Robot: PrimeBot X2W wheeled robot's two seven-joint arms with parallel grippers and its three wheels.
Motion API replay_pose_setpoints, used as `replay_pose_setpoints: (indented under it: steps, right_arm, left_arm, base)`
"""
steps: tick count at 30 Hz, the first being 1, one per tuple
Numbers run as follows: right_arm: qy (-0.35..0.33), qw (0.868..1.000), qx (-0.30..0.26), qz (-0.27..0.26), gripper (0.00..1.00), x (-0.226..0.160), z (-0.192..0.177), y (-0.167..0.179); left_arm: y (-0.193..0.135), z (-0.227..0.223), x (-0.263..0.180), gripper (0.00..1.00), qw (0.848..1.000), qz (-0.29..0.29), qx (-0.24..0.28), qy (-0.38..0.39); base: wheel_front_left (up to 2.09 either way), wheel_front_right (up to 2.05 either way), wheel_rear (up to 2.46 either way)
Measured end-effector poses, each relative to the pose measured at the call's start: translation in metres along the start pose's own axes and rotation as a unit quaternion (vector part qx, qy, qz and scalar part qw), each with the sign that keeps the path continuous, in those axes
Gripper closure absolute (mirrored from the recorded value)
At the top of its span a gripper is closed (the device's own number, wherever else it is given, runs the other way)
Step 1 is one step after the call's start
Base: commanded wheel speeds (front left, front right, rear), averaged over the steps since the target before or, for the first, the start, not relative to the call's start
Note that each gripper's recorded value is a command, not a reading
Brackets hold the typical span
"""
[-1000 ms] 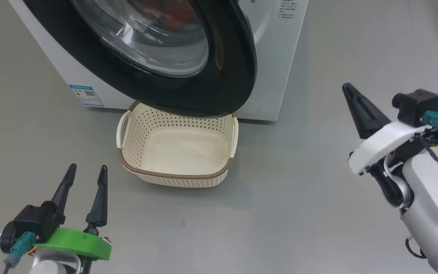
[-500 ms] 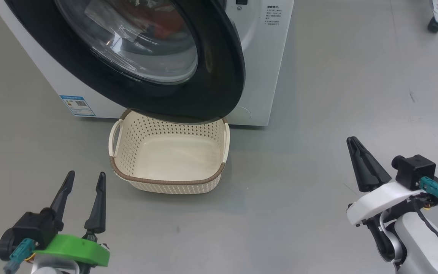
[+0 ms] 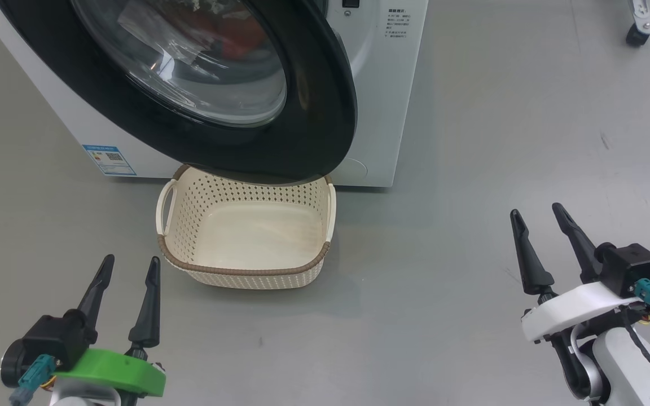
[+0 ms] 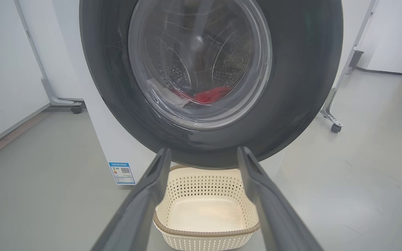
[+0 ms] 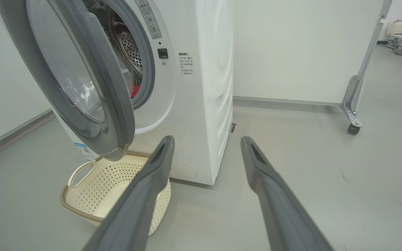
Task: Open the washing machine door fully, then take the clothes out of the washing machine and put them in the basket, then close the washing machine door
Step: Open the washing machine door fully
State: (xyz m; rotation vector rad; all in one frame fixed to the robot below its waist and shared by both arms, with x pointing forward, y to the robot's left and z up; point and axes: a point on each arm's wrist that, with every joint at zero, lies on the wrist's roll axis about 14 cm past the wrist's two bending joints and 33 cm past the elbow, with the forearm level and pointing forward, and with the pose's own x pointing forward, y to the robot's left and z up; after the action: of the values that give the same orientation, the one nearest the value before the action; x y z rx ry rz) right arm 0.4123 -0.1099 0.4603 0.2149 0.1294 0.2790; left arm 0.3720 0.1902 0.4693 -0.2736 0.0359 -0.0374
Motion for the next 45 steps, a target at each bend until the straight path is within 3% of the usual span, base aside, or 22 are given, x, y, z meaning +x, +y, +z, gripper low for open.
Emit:
replay_pose_setpoints:
  steps: [6, 45]
  right_arm:
    - [-0.022, 1.0, -0.001, -0.005, 0.0, -0.001, 0.012, 0.0]
    - [-0.027, 0.999, -0.006, -0.016, 0.0, -0.018, 0.009, 0.002]
  left_arm:
    - [-0.001, 0.001, -0.001, 0.0, 1.0, -0.001, 0.001, -0.001]
    - [-0.001, 0.0, -0.002, 0.0, 1.0, 0.002, -0.001, 0.0]
  base:
    - [0.0, 0.0, 0.0]
    - [0.0, 0.0, 0.0]
